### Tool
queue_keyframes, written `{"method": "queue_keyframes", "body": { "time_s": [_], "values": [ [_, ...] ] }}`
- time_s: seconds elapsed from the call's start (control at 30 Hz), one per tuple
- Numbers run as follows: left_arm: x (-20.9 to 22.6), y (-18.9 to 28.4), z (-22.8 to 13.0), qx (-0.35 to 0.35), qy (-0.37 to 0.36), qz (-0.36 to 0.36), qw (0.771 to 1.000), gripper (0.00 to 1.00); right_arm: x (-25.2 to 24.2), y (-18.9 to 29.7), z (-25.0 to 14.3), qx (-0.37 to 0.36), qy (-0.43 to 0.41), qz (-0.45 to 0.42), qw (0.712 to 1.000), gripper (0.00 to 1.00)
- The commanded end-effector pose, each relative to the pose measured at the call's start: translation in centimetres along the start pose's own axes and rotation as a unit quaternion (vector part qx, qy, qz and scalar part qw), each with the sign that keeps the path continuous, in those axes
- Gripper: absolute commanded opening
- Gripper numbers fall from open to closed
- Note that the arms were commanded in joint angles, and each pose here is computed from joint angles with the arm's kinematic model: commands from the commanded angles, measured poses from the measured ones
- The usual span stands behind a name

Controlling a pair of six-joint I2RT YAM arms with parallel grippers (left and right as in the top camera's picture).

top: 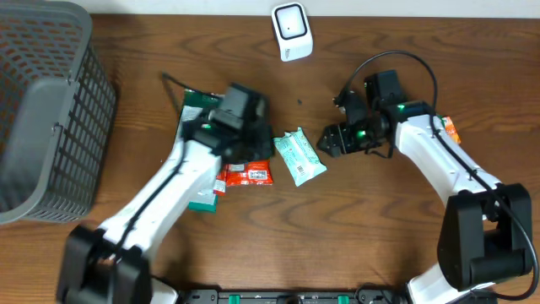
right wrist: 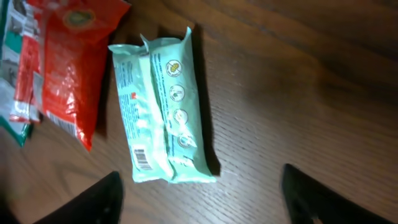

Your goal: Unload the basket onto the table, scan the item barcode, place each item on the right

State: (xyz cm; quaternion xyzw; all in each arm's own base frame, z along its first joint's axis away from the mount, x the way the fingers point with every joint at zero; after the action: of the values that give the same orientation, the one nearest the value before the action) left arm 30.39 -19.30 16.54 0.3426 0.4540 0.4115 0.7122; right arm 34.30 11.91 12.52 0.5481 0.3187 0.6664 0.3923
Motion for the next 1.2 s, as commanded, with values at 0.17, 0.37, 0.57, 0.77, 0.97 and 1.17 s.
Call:
{"method": "queue_keyframes", "body": {
  "time_s": [0.17, 0.37, 0.57, 0.77, 0.97, 1.17],
  "values": [
    [0.1, -6.6, -0.4, 0.028, 0.005, 0.008, 1.000, 0.07, -0.5, 0.2, 0.1, 0.007, 0.012, 0.058, 0.998, 0.57],
    [1.4, -9.0, -0.9, 0.042, 0.014, 0.036, 0.998, 0.07, -1.0, -1.7, 0.0, 0.026, 0.010, 0.078, 0.997, 0.60],
    [2.0, -9.7, -1.1, 0.046, 0.014, 0.056, 0.997, 0.07, -1.5, -3.2, 0.1, 0.036, 0.004, 0.095, 0.995, 0.60],
    [1.6, -10.0, -0.5, 0.032, 0.010, 0.041, 0.999, 0.08, -1.5, -3.4, 0.1, 0.036, 0.004, 0.095, 0.995, 0.61],
    [0.4, -9.8, -0.1, 0.038, 0.010, 0.002, 0.999, 0.07, -1.5, -3.4, 0.2, 0.034, 0.006, 0.095, 0.995, 0.62],
    [0.6, -10.2, -0.4, 0.044, 0.011, 0.006, 0.999, 0.07, -1.5, -3.4, 0.3, 0.033, 0.006, 0.095, 0.995, 0.62]
  ]
}}
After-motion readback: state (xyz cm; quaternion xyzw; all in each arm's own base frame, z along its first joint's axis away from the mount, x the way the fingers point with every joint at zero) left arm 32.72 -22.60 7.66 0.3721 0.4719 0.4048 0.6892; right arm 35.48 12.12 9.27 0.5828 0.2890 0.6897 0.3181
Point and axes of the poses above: each gripper's point midway between its finger pads, its own y axis back along the fingers, its own x axis along the line the jaws close on, z = x × y, the point moved 6 cm from there along y, back along the fingers, and after that the axes turned 15 degrees about -y, right-handed, at the moved point
